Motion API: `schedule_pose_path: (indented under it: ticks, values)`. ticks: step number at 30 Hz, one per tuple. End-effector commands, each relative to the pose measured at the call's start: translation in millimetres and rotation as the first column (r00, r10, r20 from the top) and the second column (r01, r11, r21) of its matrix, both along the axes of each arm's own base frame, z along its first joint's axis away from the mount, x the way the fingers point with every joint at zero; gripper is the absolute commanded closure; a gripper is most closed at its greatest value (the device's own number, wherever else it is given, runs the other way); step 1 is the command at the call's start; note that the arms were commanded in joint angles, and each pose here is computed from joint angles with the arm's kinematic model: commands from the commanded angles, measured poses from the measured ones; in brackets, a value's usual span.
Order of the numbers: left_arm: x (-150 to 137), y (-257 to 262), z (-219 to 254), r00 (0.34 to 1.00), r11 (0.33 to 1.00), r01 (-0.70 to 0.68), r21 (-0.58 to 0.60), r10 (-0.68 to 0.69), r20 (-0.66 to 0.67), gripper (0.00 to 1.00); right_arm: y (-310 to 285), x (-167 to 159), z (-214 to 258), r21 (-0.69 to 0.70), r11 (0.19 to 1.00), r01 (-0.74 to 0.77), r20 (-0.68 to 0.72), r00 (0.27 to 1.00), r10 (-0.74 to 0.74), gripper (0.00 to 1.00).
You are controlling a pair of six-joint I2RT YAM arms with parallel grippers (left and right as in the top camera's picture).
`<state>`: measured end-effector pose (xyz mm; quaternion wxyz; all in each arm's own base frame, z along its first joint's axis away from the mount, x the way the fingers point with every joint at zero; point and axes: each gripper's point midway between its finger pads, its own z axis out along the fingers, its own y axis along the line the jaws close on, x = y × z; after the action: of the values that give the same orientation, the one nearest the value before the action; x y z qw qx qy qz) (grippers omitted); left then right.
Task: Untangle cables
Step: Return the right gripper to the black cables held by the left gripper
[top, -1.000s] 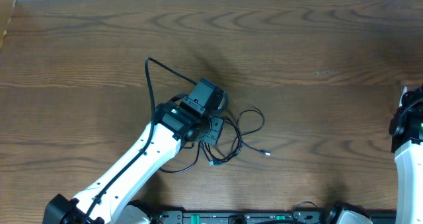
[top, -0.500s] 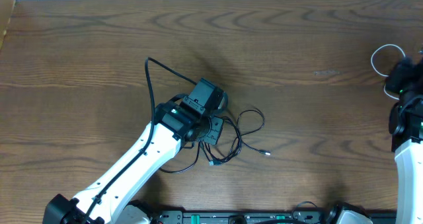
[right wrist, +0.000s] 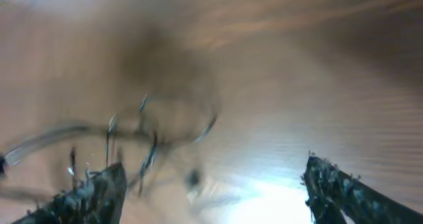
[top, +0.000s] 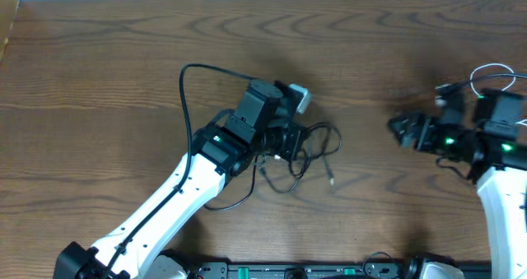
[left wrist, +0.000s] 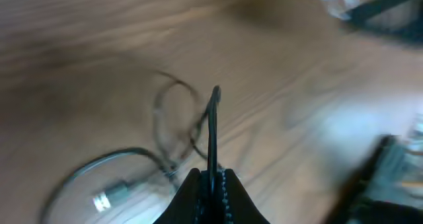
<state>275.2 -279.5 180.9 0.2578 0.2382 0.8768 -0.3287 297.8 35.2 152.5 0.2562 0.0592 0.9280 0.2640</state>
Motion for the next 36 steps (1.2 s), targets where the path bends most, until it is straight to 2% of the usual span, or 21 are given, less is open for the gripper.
schedule_pose_path:
  ticks: [1,10,12,14,16,18,20,22,23,25,27,28,32,36]
  values:
    - [-15.8,-22.7,39.2,0.990,0.976,0.138,-0.171,-0.133,0.041,0.92,40.4,-16.2,-6.0,0.023,0.981,-0.194,0.004,0.981,0.194,0.14]
    - [-24.2,-19.9,72.2,0.983,0.960,0.163,-0.226,-0.139,0.118,0.93,97.6,-29.3,-4.0,0.005,0.920,-0.392,0.044,0.919,0.391,0.12]
    - [-24.6,-19.8,77.4,0.981,0.958,0.166,-0.235,-0.138,0.133,0.92,102.7,-31.5,-5.4,-0.005,0.912,-0.409,0.041,0.911,0.409,0.15]
    - [-27.5,-22.1,86.5,0.981,0.947,0.173,-0.272,-0.142,0.130,0.92,105.1,-31.3,-8.2,-0.032,0.908,-0.417,0.037,0.908,0.418,0.24]
    - [-40.0,-29.4,106.3,0.964,0.904,0.255,-0.343,-0.211,0.161,0.92,105.9,-27.0,-12.6,-0.097,0.904,-0.416,0.039,0.906,0.421,0.44]
    - [-42.6,-29.5,107.9,0.962,0.899,0.265,-0.348,-0.221,0.161,0.92,104.8,-24.4,-14.3,-0.129,0.904,-0.409,0.041,0.908,0.417,0.58]
    - [-44.1,-28.3,103.5,0.965,0.904,0.258,-0.340,-0.222,0.139,0.92,101.1,-22.0,-16.7,-0.161,0.906,-0.391,0.033,0.916,0.401,0.82]
    - [-44.3,-26.5,98.2,0.969,0.913,0.244,-0.327,-0.216,0.118,0.92,96.4,-20.2,-19.0,-0.180,0.912,-0.368,0.022,0.926,0.377,0.99]
    - [-43.9,-25.1,94.6,0.972,0.920,0.233,-0.316,-0.210,0.107,0.92,96.3,-20.1,-19.0,-0.180,0.913,-0.366,0.022,0.927,0.376,0.96]
    - [-38.2,-23.4,92.8,0.977,0.931,0.207,-0.301,-0.180,0.115,0.93,101.0,-23.0,-17.3,-0.149,0.913,-0.379,0.022,0.922,0.387,0.76]
    - [-25.6,-20.5,93.4,0.983,0.946,0.154,-0.284,-0.117,0.141,0.92,117.6,-32.7,-9.3,-0.049,0.898,-0.437,0.039,0.898,0.439,0.53]
    - [-20.1,-19.5,94.8,0.986,0.950,0.122,-0.287,-0.084,0.141,0.93,122.9,-35.9,-6.4,-0.022,0.889,-0.458,0.048,0.887,0.459,0.49]
    - [4.7,-11.2,98.9,0.989,0.953,-0.043,-0.301,0.084,0.124,0.92,145.1,-51.1,4.8,0.046,0.820,-0.571,0.108,0.819,0.564,0.47]
    - [23.8,-1.8,102.5,0.969,0.921,-0.203,-0.331,0.239,0.070,0.92,159.7,-62.3,5.2,0.030,0.772,-0.635,0.124,0.768,0.628,0.47]
